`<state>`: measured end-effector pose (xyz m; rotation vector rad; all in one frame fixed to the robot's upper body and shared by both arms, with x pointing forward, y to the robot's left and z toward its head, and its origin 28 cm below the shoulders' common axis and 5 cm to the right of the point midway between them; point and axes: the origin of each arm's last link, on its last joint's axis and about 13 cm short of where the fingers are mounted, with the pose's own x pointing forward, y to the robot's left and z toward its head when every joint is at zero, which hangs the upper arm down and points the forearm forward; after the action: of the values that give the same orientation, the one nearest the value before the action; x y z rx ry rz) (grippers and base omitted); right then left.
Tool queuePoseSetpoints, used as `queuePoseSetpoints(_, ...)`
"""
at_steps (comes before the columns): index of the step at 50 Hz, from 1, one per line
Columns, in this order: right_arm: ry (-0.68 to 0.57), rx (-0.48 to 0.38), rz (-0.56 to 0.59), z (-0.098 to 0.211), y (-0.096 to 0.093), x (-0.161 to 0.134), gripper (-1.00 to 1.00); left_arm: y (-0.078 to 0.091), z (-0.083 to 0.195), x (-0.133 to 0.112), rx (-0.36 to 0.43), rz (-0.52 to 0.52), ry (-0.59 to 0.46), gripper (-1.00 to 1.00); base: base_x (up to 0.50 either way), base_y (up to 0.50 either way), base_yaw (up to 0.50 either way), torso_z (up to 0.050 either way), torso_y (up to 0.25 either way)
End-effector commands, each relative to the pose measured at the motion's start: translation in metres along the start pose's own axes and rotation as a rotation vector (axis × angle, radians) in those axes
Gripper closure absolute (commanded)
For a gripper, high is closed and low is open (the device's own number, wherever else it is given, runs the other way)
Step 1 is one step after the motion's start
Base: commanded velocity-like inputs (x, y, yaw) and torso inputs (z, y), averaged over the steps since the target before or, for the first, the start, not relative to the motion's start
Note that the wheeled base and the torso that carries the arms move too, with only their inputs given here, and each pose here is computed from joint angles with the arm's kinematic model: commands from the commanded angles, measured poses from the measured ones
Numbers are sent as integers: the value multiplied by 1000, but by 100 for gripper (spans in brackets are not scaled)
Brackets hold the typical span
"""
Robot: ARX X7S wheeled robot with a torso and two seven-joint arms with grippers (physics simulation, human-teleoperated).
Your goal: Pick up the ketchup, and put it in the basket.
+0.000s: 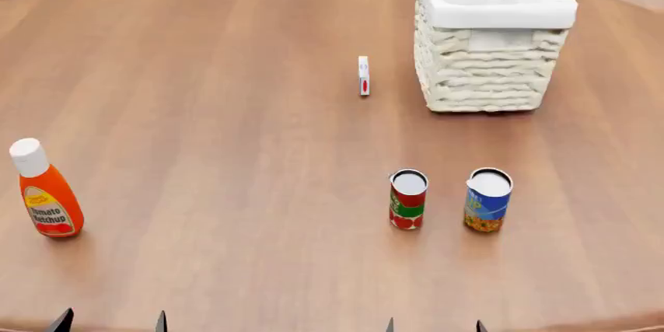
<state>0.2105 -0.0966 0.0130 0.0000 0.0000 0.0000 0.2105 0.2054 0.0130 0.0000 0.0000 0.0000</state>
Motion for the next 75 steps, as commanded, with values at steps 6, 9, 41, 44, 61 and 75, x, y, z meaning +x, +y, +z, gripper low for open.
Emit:
queuePoseSetpoints(6,-7,-10,-7,1,0,-1,-100,0,3,-1,4,3,-3,-100,0,0,0,0,0)
queuePoseSetpoints(9,2,-8,-13,-1,0,-1,-100,-1,-2,-2,-97,137,16,-100,0,0,0,0,0)
queuePoseSetpoints(41,-250,20,0,91,0,-23,-100,4,113,-33,11,19,-311,-100,0,0,0,0,0)
queuePoseSetpoints(44,-264,21,2,95,0,-25,-100,4,119,-36,13,22,-327,-100,0,0,0,0,0)
queuePoseSetpoints(61,-315,28,4,110,1,-30,-100,7,136,-45,19,36,-370,-100,0,0,0,0,0)
queuePoseSetpoints(75,-340,38,3,114,0,-32,-100,6,136,-45,20,24,-368,-100,432,0,0,0,0)
